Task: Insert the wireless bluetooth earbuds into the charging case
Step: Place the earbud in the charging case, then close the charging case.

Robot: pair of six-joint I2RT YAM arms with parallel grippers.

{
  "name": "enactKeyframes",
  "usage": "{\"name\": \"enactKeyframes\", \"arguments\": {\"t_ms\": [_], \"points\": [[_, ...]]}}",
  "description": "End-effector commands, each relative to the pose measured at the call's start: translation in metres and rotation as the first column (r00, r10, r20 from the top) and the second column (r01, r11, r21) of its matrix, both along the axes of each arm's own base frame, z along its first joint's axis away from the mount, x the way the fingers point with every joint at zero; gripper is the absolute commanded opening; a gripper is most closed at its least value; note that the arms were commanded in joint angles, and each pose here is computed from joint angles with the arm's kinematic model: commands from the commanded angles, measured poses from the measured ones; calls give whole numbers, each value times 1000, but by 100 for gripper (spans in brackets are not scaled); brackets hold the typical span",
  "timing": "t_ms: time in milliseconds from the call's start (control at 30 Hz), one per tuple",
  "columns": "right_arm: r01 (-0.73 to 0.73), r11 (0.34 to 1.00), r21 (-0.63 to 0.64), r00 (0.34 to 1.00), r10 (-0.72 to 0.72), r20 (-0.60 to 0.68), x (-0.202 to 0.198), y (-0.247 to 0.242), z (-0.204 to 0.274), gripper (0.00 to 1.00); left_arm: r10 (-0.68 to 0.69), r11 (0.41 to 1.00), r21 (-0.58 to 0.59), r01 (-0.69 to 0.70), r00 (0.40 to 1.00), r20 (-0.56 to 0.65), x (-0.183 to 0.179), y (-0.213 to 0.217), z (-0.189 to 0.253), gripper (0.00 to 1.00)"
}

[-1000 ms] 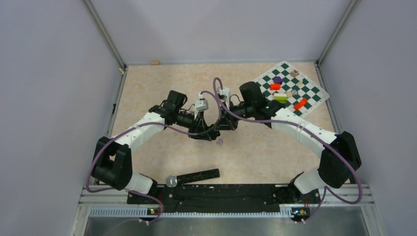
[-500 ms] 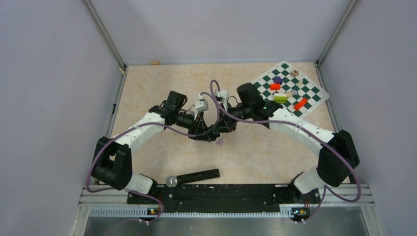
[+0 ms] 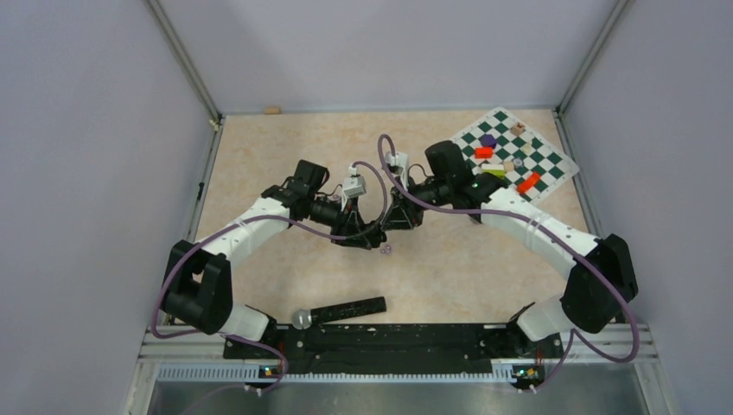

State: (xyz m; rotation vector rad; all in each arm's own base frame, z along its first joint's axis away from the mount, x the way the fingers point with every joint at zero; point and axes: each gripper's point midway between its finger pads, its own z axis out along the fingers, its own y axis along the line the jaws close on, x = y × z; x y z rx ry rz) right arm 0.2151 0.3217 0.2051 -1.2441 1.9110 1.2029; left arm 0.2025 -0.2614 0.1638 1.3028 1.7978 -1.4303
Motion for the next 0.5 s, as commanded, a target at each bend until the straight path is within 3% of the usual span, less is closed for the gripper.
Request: {"name": "enactKeyframes", "arguments": {"t_ms": [0, 467], "points": [[21, 996, 83, 994, -30, 108, 15, -10, 41, 19, -36, 998, -51, 38, 999, 30, -3, -4, 12, 0], [80, 997, 24, 996, -81, 42, 35, -15, 0, 9, -45, 997, -62, 48, 998, 44, -6, -3, 16, 0]]}}
